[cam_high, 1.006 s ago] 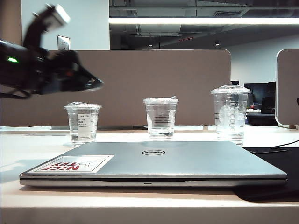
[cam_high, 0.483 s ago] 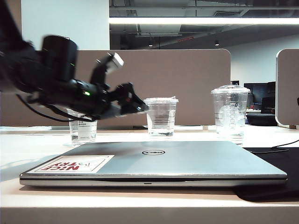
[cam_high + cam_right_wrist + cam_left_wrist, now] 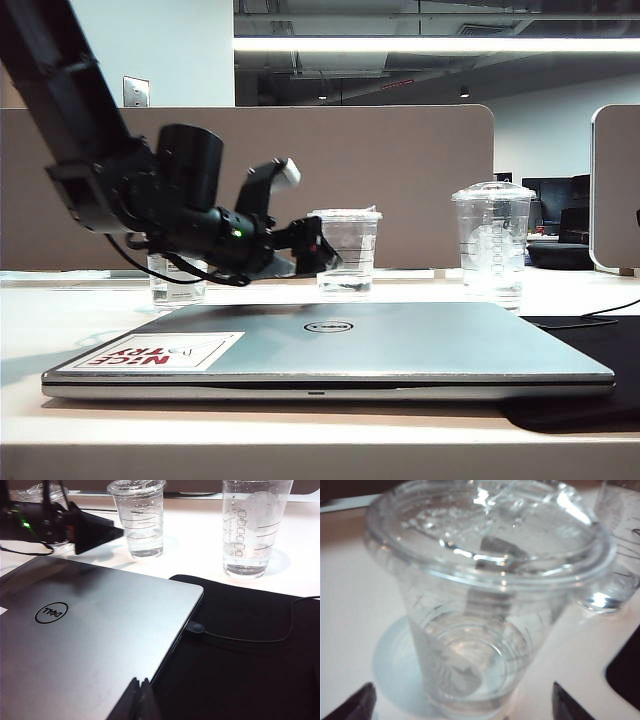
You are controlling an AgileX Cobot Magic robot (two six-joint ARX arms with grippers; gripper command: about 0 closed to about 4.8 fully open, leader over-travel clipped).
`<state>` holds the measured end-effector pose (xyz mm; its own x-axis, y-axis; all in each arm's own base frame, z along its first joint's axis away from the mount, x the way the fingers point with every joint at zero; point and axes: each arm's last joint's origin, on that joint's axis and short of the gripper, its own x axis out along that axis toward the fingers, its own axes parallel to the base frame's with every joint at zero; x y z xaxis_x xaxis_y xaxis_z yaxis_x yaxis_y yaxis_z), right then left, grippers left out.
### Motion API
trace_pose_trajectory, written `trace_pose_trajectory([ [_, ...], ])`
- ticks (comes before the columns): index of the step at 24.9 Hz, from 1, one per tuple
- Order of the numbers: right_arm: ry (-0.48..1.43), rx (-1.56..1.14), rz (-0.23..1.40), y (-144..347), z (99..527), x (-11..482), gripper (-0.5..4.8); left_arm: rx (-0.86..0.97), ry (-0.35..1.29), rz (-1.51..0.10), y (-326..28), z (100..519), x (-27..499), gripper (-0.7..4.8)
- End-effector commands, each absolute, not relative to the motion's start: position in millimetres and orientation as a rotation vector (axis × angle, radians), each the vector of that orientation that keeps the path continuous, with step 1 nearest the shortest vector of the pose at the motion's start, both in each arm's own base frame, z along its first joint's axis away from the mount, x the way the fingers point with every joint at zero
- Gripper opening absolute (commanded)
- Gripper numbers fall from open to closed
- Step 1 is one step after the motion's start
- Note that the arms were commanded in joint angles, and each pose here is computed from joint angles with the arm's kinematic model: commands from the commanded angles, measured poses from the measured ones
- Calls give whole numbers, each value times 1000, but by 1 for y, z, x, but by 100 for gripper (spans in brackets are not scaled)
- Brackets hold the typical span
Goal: Pick up the coffee cup on the middle and place it on the left side of the laptop.
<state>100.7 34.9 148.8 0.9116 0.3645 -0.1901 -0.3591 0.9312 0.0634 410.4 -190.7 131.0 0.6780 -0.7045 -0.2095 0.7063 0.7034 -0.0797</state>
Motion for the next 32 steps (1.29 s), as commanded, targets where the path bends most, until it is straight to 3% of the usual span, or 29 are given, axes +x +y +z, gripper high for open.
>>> trace_pose_trajectory([
  [1, 190, 28, 374, 35, 149, 101, -5, -3, 250, -841, -197, 129, 420, 479],
  [32, 190, 28, 374, 35, 149, 101, -5, -2, 189, -870, -219, 131, 456, 479],
])
